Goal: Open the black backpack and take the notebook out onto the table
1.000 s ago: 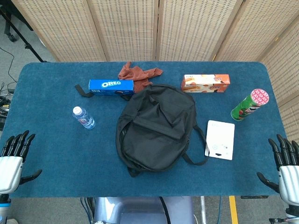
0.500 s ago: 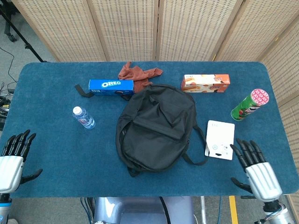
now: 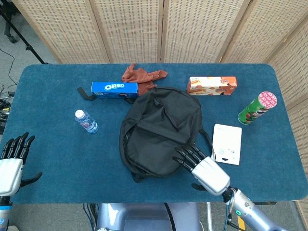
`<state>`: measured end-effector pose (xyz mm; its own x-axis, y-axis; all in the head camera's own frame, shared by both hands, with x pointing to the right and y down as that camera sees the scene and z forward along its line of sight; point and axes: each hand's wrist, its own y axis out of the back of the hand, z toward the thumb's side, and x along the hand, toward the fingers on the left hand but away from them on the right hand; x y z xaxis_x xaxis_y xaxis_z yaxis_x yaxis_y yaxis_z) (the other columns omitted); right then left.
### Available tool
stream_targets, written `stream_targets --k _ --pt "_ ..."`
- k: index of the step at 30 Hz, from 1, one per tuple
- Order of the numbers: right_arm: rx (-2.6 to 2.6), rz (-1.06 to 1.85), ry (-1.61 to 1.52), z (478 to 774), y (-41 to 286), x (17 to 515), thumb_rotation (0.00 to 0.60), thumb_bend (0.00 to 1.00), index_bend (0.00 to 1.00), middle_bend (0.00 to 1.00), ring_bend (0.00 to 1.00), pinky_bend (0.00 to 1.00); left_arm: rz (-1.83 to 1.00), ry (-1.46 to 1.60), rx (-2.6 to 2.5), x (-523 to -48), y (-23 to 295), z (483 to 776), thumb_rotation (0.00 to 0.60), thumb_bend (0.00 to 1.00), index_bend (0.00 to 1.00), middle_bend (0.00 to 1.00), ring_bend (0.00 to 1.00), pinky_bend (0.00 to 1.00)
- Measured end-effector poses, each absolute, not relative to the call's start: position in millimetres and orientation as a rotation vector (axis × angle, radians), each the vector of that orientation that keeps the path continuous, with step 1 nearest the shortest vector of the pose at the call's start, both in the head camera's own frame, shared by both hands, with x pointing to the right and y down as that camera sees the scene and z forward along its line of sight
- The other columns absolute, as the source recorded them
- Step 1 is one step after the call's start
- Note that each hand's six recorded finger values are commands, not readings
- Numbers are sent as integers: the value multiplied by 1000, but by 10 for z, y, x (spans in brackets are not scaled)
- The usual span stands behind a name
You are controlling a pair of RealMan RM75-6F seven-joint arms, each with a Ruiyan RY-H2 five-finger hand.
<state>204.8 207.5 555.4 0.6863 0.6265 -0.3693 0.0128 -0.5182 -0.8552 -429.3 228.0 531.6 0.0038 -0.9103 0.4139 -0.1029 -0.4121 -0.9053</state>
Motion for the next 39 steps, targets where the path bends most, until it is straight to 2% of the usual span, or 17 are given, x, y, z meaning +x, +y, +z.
stream_targets --k 5,13,15,17,18,24,28,32,39 --pt "-2019 876 -444 5759 1988 1750 600 0 156 0 0 3 -1493 1067 -1590 -4311 2261 5339 600 77 0 0 0 0" --pt "-2016 887 -363 5925 2026 1506 600 0 165 11 0 12 -1505 1077 -1589 -4343 2238 5352 600 78 0 0 0 0" --pt "-2015 884 -354 5953 2048 1460 600 48 165 26 0 24 -1507 1079 -1589 -4350 2231 5354 600 78 0 0 0 0" --pt "-2015 885 -348 5996 2064 1412 600 155 165 46 0 37 -1508 1082 -1589 -4354 2228 5352 600 78 0 0 0 0" --pt "-2015 885 -346 6015 2068 1389 600 179 165 48 0 37 -1507 1083 -1590 -4355 2227 5351 600 78 0 0 0 0" --pt "-1999 886 -332 6160 2083 1272 600 222 165 58 0 49 -1508 1088 -1591 -4366 2222 5343 600 80 0 0 0 0" --pt "-1999 899 -345 6219 2073 1224 600 341 169 95 0 121 -1510 1084 -1593 -4365 2222 5348 600 83 0 0 0 0" --pt "-1994 906 -367 6232 2045 1201 600 438 216 137 0 172 -1509 1090 -1592 -4370 2219 5342 600 87 0 0 0 0" --pt "-1991 919 -406 6231 1984 1182 600 517 273 180 17 206 -1508 1099 -1591 -4385 2211 5329 600 94 0 0 0 0"
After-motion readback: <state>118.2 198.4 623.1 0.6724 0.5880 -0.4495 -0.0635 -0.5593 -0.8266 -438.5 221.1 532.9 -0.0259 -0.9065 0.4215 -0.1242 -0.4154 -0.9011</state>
